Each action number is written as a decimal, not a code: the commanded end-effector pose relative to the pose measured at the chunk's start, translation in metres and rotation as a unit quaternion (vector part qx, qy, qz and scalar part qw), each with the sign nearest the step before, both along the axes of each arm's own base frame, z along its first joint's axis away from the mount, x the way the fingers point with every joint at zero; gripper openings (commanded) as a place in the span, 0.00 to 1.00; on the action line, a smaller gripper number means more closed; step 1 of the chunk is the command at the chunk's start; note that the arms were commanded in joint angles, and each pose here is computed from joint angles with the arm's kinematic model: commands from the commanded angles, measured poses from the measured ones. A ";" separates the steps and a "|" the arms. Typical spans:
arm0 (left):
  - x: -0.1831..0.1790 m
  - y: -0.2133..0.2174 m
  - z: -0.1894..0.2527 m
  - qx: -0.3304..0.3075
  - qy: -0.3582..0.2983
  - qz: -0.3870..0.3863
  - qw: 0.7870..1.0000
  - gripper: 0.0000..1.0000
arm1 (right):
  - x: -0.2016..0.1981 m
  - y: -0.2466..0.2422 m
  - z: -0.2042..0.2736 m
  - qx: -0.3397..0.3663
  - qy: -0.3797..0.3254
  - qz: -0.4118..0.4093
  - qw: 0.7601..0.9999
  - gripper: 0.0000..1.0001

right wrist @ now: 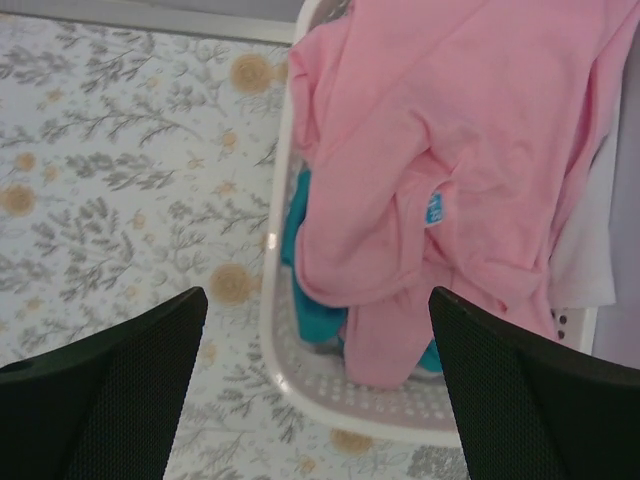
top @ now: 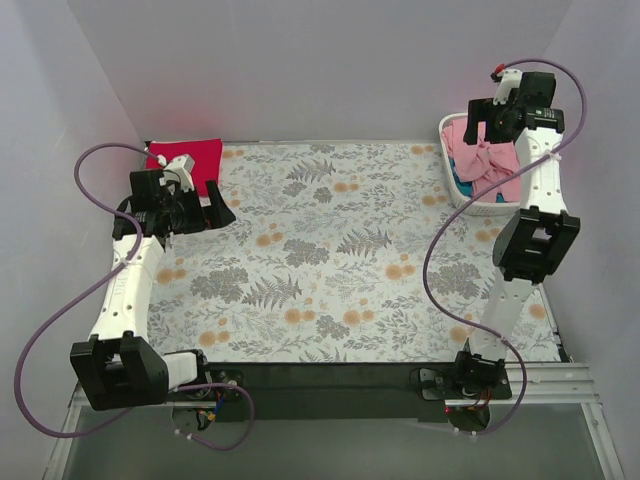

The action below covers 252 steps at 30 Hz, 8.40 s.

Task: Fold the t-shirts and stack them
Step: Grab the tshirt from the pile, then move the tshirt to the center of the board, then flatten the tshirt out

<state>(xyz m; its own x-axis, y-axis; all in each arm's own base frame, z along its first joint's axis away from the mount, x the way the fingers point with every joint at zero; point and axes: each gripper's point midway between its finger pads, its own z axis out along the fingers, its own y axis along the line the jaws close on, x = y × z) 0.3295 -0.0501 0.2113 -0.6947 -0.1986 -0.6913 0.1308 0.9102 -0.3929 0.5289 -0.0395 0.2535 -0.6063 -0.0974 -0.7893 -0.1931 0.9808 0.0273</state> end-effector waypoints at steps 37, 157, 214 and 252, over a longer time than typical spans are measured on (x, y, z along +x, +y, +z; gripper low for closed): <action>-0.015 -0.015 0.010 -0.027 0.021 -0.035 0.999 0.98 | 0.029 -0.058 0.091 -0.007 -0.188 -0.066 0.980 0.01; 0.024 -0.065 -0.109 -0.114 0.163 -0.191 0.961 0.00 | -0.416 0.253 -0.194 -0.208 0.230 0.590 0.746 0.53; -0.027 0.013 -0.096 -0.165 0.210 -0.118 0.956 0.37 | -0.384 0.214 -0.202 -0.169 0.254 0.574 0.760 0.12; -0.087 -0.093 -0.125 0.235 -0.008 -0.447 0.863 0.37 | -0.379 0.162 -0.205 -0.171 0.259 0.541 0.781 0.40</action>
<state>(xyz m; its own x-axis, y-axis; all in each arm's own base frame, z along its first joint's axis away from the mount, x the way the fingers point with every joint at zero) 0.2359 -0.1420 0.0929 -0.5278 0.6291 -0.5707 0.8153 0.5637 -0.1325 0.1801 0.1381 0.0613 -0.2789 -0.8968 -0.3434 -0.9598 0.2718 0.0696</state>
